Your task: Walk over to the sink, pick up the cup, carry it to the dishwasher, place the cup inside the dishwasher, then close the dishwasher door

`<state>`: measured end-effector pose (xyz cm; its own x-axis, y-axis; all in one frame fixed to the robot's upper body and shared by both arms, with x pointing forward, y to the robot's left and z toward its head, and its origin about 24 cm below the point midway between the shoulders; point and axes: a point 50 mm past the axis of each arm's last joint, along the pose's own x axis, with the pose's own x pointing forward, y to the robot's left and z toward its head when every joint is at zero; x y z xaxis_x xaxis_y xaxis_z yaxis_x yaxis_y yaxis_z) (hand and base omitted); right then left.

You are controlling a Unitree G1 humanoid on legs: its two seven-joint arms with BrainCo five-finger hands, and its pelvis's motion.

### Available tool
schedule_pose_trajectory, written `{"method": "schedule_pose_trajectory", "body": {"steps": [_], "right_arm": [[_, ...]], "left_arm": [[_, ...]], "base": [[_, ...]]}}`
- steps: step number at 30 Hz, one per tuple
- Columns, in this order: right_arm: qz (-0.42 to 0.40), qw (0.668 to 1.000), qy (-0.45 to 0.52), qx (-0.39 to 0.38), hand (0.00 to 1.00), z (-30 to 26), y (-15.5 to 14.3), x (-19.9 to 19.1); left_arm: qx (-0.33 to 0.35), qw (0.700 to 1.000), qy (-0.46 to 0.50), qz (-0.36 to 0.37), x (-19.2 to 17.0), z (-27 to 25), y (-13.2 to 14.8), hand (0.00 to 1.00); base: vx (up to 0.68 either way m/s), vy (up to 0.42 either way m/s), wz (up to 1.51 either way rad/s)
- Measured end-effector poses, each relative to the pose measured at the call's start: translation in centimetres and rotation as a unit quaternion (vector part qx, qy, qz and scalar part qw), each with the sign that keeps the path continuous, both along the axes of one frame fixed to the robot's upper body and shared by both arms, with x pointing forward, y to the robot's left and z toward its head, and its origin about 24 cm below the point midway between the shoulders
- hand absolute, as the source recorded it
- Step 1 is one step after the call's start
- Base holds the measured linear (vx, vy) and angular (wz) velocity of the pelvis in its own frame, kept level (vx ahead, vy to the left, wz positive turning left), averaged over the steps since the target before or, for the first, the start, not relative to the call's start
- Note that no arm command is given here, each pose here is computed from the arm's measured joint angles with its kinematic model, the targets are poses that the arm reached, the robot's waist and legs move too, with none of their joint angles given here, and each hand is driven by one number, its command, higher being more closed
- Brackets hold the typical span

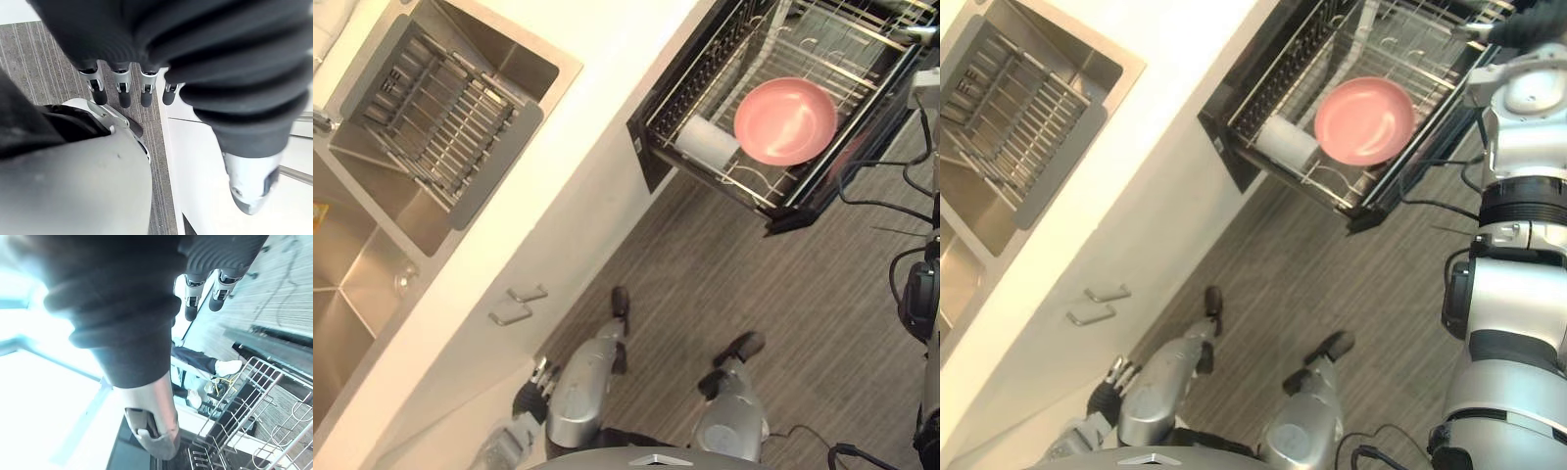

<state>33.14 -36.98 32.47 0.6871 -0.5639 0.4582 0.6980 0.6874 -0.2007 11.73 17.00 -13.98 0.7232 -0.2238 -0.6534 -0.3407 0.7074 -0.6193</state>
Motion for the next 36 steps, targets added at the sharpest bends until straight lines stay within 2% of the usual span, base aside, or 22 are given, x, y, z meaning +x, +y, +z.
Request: {"method": "schedule_pose_trajectory", "body": {"steps": [1,5,7,10,14,20,25,31,36], "right_arm": [[-0.002,0.999,0.007,0.049,1.0,-2.1,-1.2,-0.4],[0.002,0.978,0.03,0.207,1.0,-9.6,-3.4,-1.3],[0.005,0.963,0.053,0.264,1.0,-12.8,-3.5,-1.5],[0.005,0.938,0.089,0.335,1.0,-17.3,-3.6,-2.0],[0.037,0.92,0.09,0.379,1.0,-19.0,-2.8,-1.7],[0.077,0.905,0.064,0.414,1.0,-18.4,-2.1,-0.7],[0.115,0.905,0.047,0.407,1.0,-16.3,-1.0,0.7],[0.137,0.922,0.055,0.359,1.0,-13.0,0.6,2.6],[0.116,0.945,0.057,0.301,1.0,-10.1,-0.1,2.5]], "left_arm": [[0.008,1.0,0.008,0.005,-0.6,-0.2,0.3,0.0],[0.024,0.999,0.047,0.004,-2.9,-1.2,0.6,0.0],[0.029,0.998,0.058,0.0,-3.5,-1.5,0.6,0.0],[0.039,0.997,0.06,-0.004,-3.8,-1.6,0.7,0.0],[0.05,0.997,0.059,-0.027,-3.9,-1.7,0.4,0.0],[0.065,0.995,0.059,-0.054,-3.9,-1.7,0.4,0.0],[0.056,0.994,0.054,-0.075,-3.0,-1.7,-0.5,0.0],[0.016,0.995,0.047,-0.086,-2.7,-1.6,-2.8,0.0],[0.003,0.995,0.044,-0.093,-2.3,-1.5,-3.3,0.0]], "base": [[0.0,0.0,0.0],[0.0,-0.028,-0.01],[-0.03,-0.025,-0.06],[-0.07,-0.034,-0.04],[-0.1,-0.02,-0.11],[-0.05,-0.007,0.01],[-0.01,-0.022,0.07],[0.0,-0.03,0.1],[-0.02,-0.021,0.1]]}}
